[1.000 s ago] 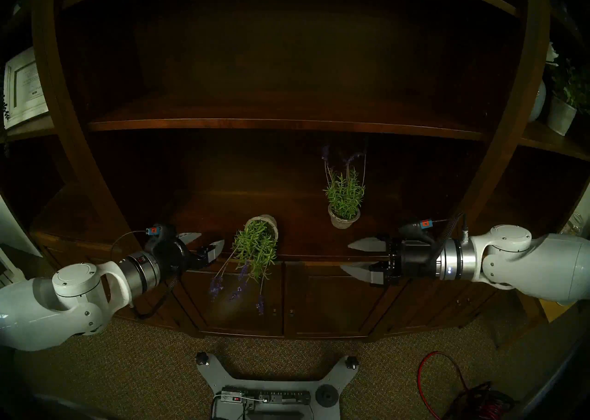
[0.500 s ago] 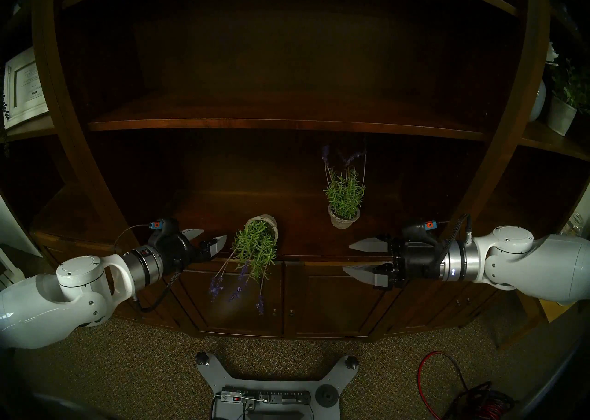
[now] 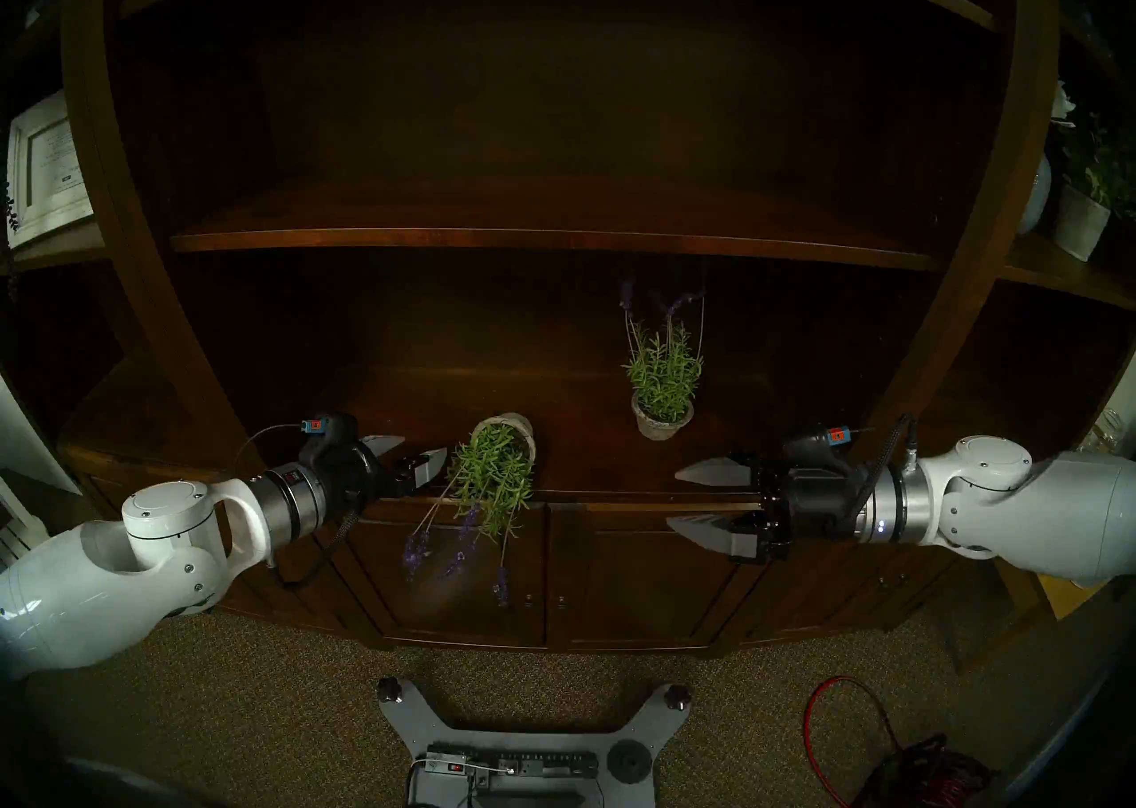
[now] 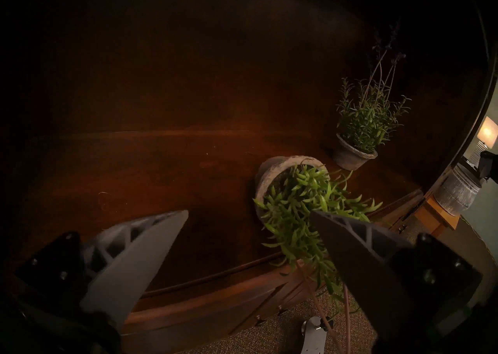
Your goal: Place the fake decorative plant upright
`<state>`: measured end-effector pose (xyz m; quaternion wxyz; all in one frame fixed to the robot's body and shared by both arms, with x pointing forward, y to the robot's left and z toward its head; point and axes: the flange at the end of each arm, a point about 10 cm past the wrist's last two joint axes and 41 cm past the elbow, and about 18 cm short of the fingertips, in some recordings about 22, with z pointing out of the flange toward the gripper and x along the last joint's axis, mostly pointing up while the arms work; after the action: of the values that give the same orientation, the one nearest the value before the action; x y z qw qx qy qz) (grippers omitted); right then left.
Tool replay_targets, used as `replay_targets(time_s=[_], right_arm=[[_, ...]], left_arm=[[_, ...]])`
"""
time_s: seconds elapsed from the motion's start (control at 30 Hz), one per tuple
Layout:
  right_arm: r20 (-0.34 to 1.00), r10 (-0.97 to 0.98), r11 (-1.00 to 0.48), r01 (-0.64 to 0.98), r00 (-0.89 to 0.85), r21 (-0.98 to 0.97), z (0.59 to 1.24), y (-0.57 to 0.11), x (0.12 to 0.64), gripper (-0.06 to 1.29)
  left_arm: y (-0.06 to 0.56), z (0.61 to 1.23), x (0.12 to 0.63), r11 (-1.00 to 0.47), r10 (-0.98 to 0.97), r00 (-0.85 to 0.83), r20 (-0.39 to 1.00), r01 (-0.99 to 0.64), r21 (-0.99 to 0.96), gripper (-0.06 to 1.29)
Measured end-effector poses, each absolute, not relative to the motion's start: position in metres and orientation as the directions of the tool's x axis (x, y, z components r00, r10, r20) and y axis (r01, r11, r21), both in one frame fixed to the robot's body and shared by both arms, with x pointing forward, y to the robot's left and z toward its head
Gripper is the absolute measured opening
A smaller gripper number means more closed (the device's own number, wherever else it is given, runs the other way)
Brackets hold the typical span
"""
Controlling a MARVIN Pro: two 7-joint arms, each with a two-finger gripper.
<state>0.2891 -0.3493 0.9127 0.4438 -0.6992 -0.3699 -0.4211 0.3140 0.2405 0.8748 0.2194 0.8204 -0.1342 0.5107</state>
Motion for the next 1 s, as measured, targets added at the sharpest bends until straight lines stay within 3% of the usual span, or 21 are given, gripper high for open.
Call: replay_targets(time_s=[1.0], right_arm=[[0.949,0.099,-0.291,0.920,0.301,-0.262,0.920,-0.356,0.285,1.21]], left_arm=[[0.217,0.842,0.350,-0.847,-0.043,0.469,0.882,-0.486,0.217,1.23]])
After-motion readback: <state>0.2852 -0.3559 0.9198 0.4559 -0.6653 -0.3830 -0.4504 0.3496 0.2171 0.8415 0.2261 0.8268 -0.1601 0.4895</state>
